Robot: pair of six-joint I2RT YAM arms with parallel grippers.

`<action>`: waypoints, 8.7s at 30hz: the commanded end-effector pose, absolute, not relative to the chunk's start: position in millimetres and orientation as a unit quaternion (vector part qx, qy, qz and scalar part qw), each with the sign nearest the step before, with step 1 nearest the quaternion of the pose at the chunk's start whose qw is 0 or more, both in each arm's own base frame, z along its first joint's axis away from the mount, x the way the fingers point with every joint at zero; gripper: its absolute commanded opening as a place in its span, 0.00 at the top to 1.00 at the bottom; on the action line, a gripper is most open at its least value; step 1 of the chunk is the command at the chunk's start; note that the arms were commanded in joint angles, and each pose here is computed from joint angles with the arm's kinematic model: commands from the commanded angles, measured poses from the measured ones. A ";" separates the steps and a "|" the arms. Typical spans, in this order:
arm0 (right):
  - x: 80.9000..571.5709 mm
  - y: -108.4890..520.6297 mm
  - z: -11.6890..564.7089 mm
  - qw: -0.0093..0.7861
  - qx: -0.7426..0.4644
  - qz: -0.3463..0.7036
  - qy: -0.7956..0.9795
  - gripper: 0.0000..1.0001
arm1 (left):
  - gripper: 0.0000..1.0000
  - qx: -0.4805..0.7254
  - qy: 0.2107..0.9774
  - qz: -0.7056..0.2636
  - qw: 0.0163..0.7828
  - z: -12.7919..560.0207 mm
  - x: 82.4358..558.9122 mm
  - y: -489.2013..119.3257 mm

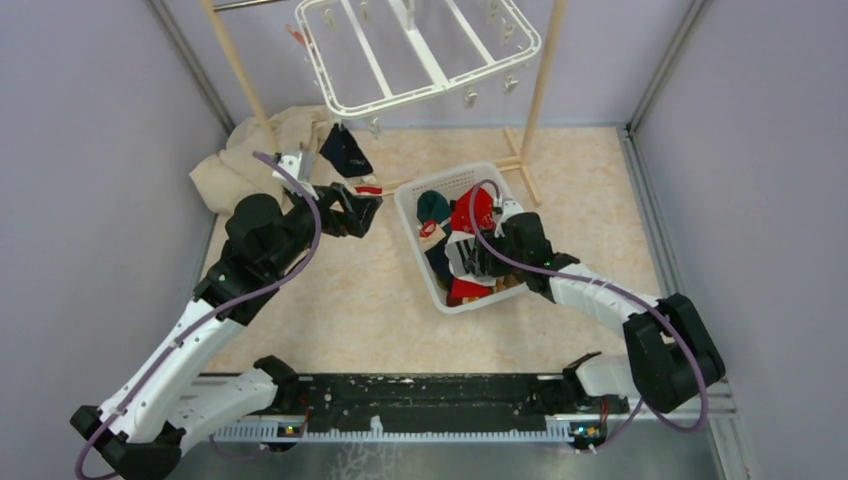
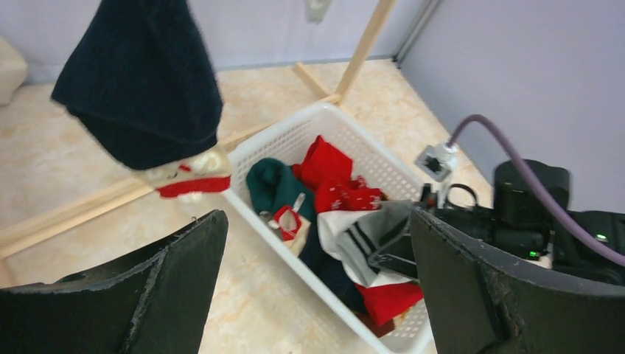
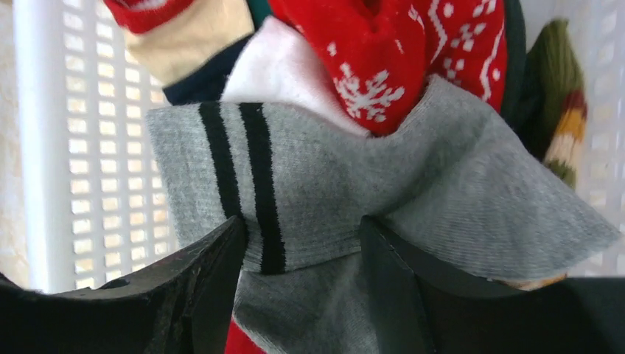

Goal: Remove the socks clipped to the hanger
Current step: Place the sock in the bin, then remove the sock from the hanger.

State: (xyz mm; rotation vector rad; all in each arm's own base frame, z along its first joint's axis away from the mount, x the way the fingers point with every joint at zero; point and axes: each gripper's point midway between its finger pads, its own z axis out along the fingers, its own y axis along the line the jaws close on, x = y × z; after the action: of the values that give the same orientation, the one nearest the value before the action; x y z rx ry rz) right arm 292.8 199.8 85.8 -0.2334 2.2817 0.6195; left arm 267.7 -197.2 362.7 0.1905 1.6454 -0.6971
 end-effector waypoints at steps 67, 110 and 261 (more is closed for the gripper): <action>253.0 211.2 294.8 0.525 -0.172 0.361 0.751 0.25 | 0.19 0.077 0.610 -0.300 0.730 279.1 395.0 -176.5; 252.6 217.8 360.9 0.564 -0.146 0.410 0.702 0.34 | 1.00 0.087 0.699 -0.233 0.671 292.4 352.5 -235.0; 312.0 266.1 495.0 0.681 -0.167 0.338 0.627 0.35 | 0.93 0.201 0.646 0.111 0.728 316.8 372.4 -303.7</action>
State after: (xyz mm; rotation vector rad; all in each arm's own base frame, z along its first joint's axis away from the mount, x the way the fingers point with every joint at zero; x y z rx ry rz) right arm 306.3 267.6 462.6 -0.3920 1.5187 0.8082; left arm 375.3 -305.1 308.4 0.4690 1.4462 0.2463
